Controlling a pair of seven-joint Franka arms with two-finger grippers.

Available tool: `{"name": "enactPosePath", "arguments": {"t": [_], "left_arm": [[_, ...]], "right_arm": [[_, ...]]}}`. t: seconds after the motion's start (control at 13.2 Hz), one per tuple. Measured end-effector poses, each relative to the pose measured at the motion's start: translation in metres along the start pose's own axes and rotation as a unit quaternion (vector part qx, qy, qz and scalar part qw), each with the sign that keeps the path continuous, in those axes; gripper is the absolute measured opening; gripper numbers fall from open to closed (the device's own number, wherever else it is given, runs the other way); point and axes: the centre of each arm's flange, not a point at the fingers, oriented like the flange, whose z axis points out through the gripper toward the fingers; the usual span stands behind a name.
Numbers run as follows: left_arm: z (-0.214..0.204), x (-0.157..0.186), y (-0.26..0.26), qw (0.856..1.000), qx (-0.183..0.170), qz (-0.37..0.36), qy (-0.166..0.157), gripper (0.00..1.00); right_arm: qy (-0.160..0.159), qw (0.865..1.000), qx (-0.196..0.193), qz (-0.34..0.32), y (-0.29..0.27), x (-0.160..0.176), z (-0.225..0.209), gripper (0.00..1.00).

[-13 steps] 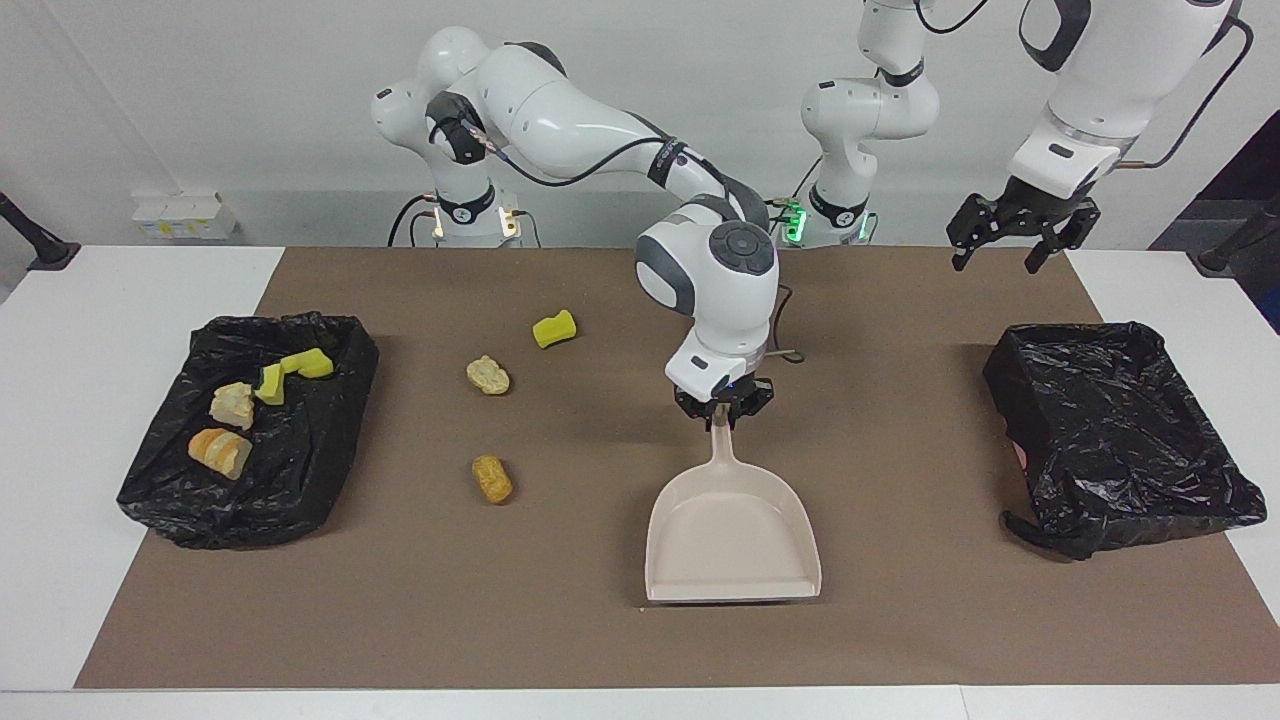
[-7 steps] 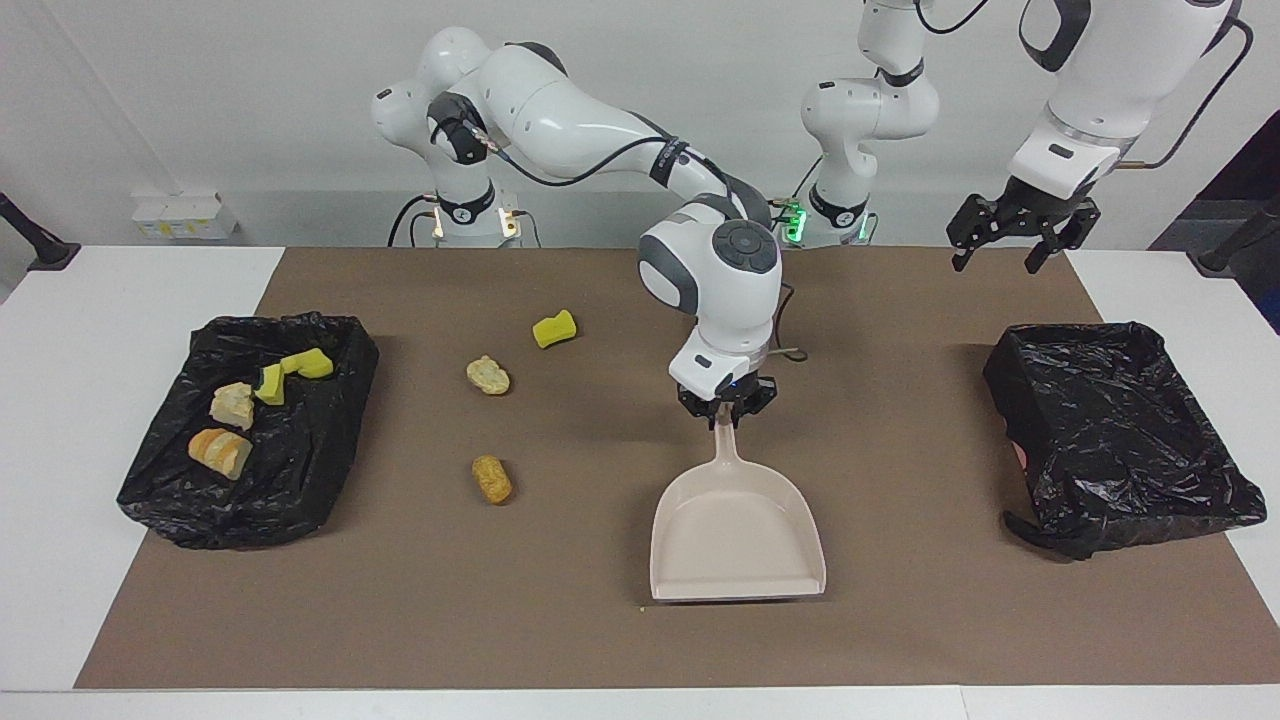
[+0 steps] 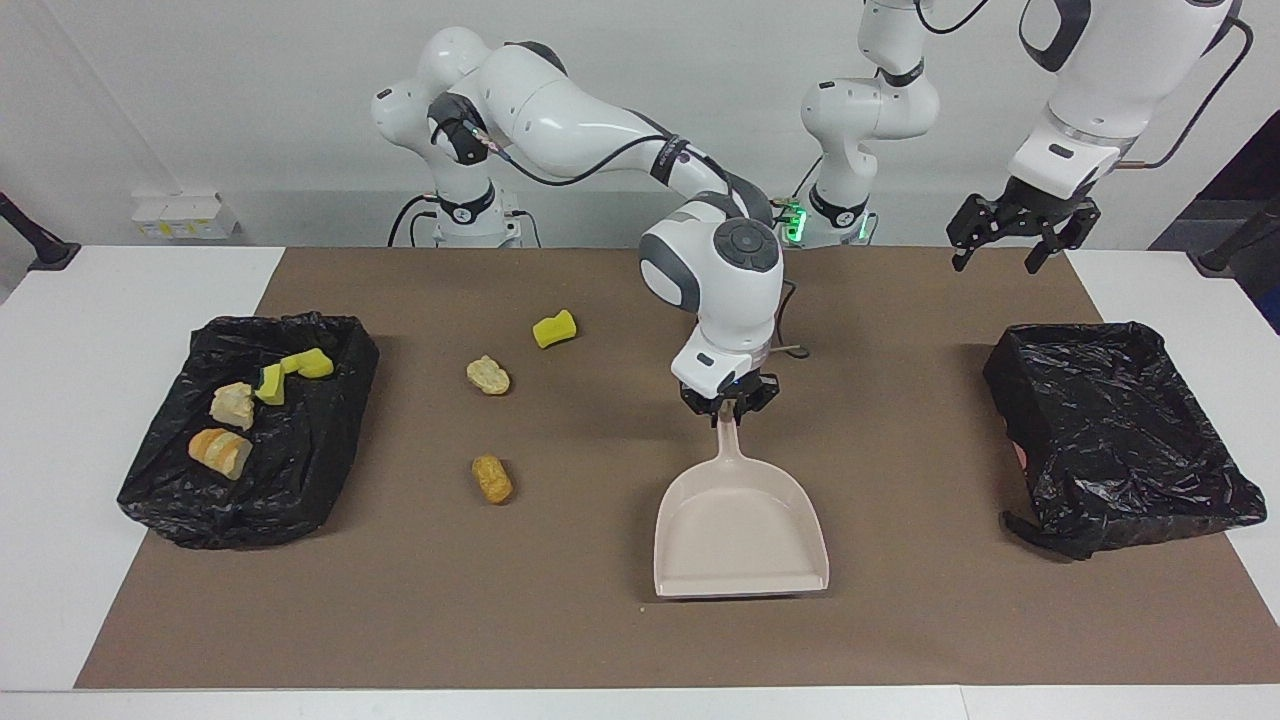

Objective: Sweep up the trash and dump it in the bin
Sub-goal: 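Bring the empty dustpan back to the table center with the right gripper, then lower the dustpan onto the table and release it with the right gripper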

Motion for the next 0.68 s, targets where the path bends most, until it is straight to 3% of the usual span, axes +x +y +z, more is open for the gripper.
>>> {"name": "enactPosePath", "arguments": {"t": [0.45, 0.6, 0.68], "left_arm": [[0.000, 0.000, 0.000, 1.000, 0.000, 0.000, 0.000, 1.00], [0.000, 0.000, 0.000, 1.000, 0.000, 0.000, 0.000, 1.00], [0.000, 0.000, 0.000, 1.000, 0.000, 0.000, 0.000, 1.00]], "right_arm": [[-0.005, 1.000, -0.002, -0.005, -0.005, -0.005, 0.006, 0.36], [0.000, 1.000, 0.001, -0.005, -0.006, -0.005, -0.002, 0.54], [0.006, 1.000, 0.005, 0.001, -0.004, -0.003, -0.012, 0.55]]}}
